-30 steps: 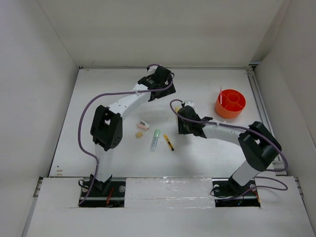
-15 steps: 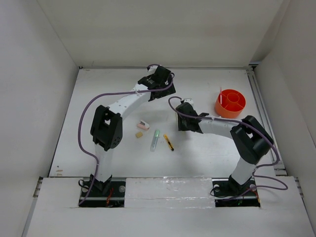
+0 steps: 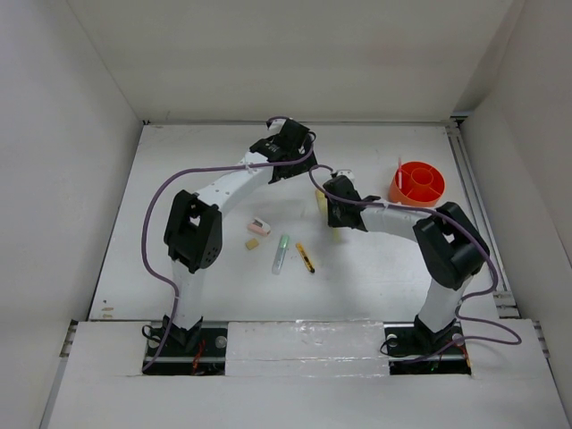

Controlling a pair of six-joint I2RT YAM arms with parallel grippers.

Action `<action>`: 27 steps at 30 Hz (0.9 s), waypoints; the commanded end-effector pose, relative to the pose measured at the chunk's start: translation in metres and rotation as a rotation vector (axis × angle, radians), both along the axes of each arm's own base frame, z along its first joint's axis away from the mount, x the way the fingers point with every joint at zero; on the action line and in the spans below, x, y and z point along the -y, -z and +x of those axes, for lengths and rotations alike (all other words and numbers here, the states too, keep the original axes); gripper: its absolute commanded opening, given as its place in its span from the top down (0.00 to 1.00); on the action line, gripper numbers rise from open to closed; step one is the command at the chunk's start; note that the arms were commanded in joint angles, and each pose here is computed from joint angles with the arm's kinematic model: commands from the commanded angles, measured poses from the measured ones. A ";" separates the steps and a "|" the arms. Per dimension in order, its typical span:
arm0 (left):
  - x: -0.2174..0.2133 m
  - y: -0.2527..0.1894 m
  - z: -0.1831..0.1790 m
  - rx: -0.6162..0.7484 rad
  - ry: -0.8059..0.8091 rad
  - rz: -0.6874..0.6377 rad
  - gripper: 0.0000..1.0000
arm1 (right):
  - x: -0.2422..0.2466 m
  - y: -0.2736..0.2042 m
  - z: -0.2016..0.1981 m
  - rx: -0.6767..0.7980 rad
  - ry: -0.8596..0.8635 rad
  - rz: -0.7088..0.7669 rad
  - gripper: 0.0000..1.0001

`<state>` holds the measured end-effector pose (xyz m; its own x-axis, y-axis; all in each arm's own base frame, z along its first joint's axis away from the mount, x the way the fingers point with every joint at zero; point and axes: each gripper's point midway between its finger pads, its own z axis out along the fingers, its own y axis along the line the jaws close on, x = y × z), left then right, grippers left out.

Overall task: Sort the stationery into containers
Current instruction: Pick up the pen from the center of the board.

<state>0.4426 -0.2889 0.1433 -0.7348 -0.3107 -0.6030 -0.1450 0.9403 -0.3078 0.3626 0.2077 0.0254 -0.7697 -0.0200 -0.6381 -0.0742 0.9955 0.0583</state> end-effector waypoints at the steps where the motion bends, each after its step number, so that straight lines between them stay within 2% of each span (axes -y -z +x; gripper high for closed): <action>1: 0.000 0.001 0.001 0.006 0.007 0.009 0.00 | 0.007 0.015 -0.001 -0.044 -0.005 -0.034 0.86; 3: 0.000 0.001 0.001 0.006 0.007 0.009 0.00 | 0.007 0.018 -0.002 -0.051 -0.005 -0.039 0.95; 6: -0.001 0.003 -0.001 -0.004 -0.001 0.008 0.00 | 0.007 0.020 -0.005 -0.063 -0.010 -0.038 1.00; 11: 0.005 0.013 -0.013 -0.038 0.018 0.047 0.00 | 0.007 0.006 -0.012 -0.040 -0.011 -0.015 1.00; 15: 0.000 0.038 -0.024 -0.095 0.018 0.071 0.00 | 0.011 -0.028 -0.020 0.027 0.010 0.007 1.00; 16: -0.002 0.043 -0.026 -0.106 0.018 0.079 0.00 | 0.012 -0.050 -0.019 0.074 0.017 0.031 1.00; 22: 0.005 0.066 -0.038 -0.159 0.121 0.078 0.11 | 0.036 -0.114 -0.032 0.193 0.060 0.045 1.00; 27: 0.009 0.080 -0.048 -0.208 0.228 0.104 0.28 | 0.054 -0.165 -0.044 0.303 0.037 0.081 1.00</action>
